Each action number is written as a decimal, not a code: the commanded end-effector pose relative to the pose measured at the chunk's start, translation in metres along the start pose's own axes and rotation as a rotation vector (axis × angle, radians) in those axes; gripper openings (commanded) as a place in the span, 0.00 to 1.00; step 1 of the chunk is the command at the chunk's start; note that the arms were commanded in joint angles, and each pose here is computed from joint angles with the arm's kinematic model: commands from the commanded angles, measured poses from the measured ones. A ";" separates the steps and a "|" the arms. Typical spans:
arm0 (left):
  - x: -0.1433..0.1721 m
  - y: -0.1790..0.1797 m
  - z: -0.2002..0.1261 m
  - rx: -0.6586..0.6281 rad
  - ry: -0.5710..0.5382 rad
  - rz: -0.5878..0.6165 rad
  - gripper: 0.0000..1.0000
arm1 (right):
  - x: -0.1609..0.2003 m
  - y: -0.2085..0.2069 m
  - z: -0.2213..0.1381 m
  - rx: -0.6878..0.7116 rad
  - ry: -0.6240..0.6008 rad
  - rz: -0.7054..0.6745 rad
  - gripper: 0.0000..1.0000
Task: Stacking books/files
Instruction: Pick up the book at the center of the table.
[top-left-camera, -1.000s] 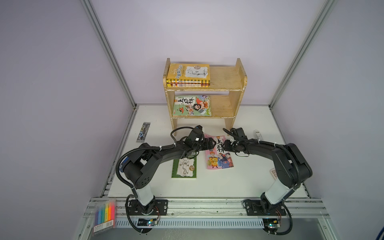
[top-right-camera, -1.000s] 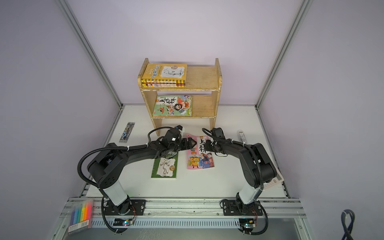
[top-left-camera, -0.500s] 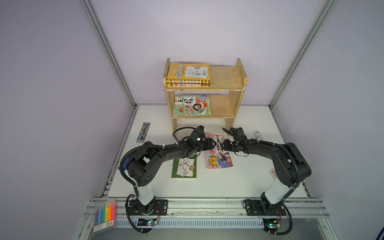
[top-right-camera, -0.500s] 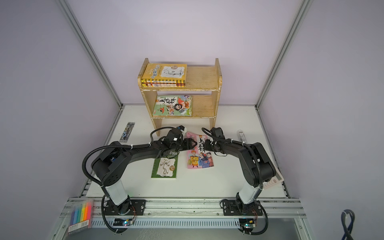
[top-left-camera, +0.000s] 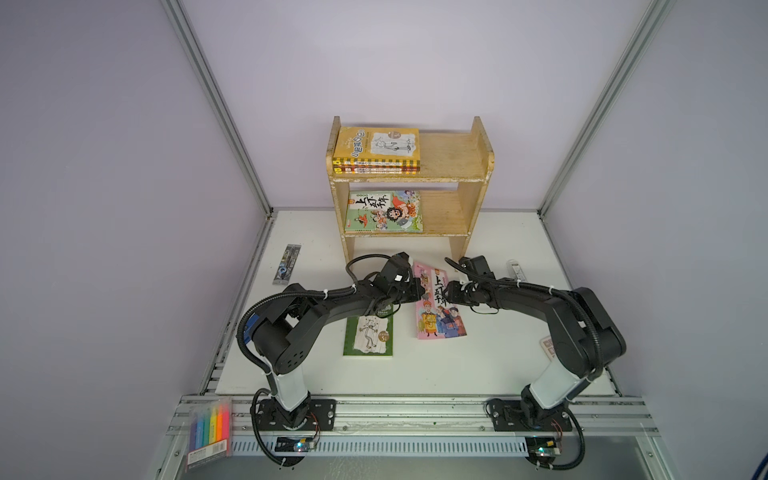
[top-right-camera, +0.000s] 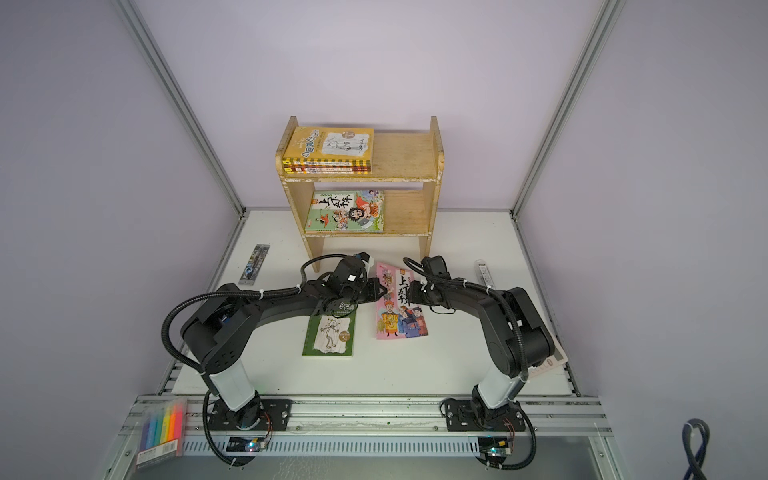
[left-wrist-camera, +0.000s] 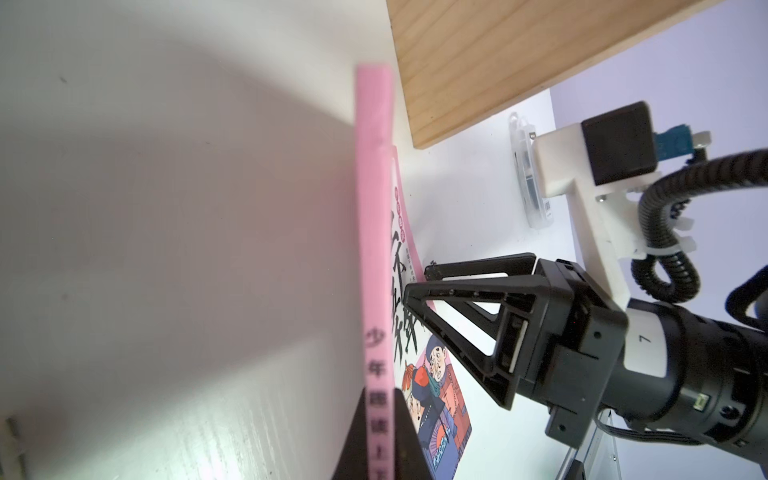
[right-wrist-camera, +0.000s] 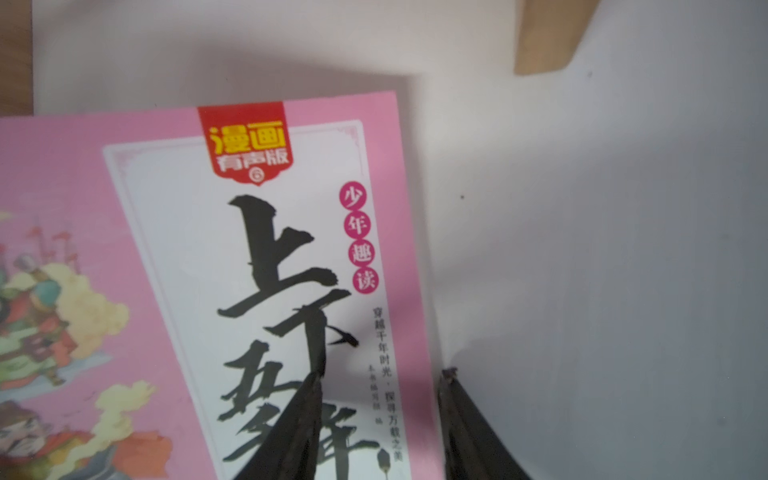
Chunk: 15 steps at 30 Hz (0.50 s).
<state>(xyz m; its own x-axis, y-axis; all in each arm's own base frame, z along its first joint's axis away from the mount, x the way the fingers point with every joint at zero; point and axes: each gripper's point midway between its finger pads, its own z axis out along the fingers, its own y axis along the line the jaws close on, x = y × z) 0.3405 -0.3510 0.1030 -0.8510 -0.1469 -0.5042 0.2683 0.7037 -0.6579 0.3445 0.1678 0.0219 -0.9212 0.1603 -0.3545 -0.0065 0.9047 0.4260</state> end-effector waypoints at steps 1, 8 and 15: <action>-0.005 -0.009 -0.008 0.008 -0.025 0.073 0.00 | 0.006 -0.001 -0.009 0.015 0.017 -0.017 0.49; -0.001 -0.011 -0.038 -0.033 -0.062 0.192 0.00 | -0.020 0.019 -0.041 -0.026 -0.097 -0.070 0.57; -0.003 -0.019 -0.087 -0.081 -0.141 0.310 0.00 | -0.044 0.047 -0.080 -0.107 -0.226 -0.168 0.58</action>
<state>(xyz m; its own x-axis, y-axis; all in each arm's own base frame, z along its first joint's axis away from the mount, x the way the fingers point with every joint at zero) 0.3005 -0.3154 0.1566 -0.7180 -0.0430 -0.6947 0.4372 0.7488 -0.4982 0.3502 0.1684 0.1034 -0.8355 0.1326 -0.5332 -0.1374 0.8892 0.4364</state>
